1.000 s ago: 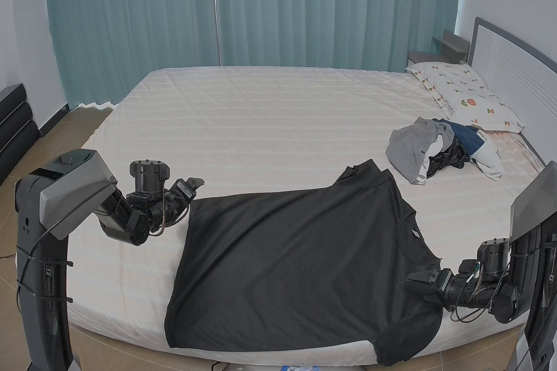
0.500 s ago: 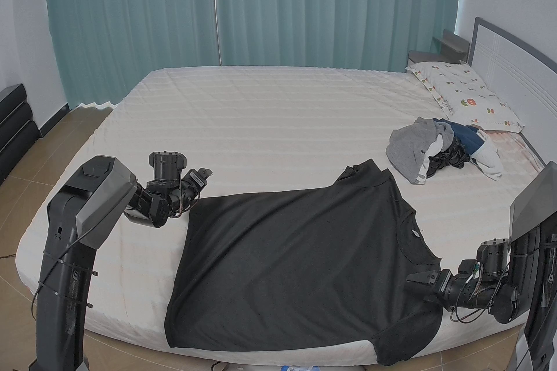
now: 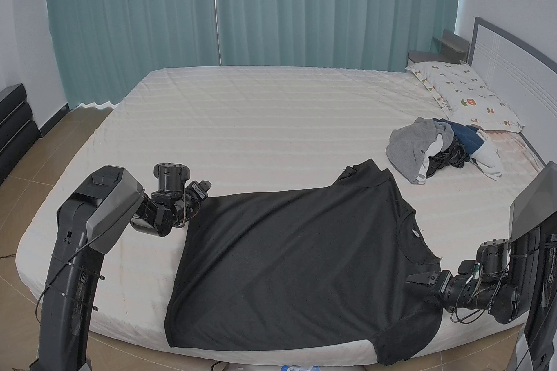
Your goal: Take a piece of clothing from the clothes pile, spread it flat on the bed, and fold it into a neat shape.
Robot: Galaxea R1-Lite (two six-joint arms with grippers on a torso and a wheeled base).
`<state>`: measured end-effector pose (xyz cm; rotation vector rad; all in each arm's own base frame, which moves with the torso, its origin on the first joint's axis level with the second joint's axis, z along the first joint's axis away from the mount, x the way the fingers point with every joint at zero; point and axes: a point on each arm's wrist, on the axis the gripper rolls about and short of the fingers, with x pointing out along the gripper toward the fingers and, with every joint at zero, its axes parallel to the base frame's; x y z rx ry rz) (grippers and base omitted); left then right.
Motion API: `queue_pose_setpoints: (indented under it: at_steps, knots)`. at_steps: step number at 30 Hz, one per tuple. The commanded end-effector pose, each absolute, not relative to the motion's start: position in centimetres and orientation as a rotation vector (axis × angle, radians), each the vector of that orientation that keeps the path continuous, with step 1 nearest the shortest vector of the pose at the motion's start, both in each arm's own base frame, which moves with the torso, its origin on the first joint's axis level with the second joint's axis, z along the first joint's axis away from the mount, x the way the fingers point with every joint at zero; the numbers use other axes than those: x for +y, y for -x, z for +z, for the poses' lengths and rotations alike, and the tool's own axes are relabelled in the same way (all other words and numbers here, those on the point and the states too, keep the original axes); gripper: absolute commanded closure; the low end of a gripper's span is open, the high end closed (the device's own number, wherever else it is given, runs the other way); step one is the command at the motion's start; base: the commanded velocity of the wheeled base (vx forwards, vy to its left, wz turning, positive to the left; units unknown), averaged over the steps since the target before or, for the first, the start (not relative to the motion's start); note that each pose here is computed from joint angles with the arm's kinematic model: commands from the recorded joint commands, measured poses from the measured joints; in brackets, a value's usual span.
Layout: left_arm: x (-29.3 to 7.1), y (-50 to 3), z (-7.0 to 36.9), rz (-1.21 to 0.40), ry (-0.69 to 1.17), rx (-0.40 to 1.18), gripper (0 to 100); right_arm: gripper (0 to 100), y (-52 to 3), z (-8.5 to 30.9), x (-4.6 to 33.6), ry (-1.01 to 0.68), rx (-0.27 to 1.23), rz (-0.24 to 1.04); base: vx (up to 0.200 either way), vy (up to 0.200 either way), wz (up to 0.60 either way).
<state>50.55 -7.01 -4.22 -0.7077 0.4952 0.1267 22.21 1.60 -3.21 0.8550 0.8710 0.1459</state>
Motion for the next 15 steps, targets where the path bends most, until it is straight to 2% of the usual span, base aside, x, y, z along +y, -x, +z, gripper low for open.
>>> queue_pose_setpoints:
  at_steps: [1,7,8,15]
  knots:
    - [-7.12,-50.50,-5.48,0.144,0.675,0.506,0,0,-22.29,-3.20,1.63,-0.853,0.864,0.151,0.000,0.000,0.00]
    - [-7.20,-50.47,-5.64,0.144,0.671,0.512,0,0,-22.29,-3.20,1.63,-0.853,0.864,0.151,0.000,0.000,0.00]
    - [-7.20,-50.47,-5.64,0.143,0.671,0.513,100,0,-22.29,-3.20,1.63,-0.854,0.864,0.151,0.000,0.000,0.00]
    - [-7.12,-51.14,-5.48,0.144,0.678,0.486,100,0,-22.29,-3.20,1.63,-0.853,0.864,0.151,0.000,0.000,0.00]
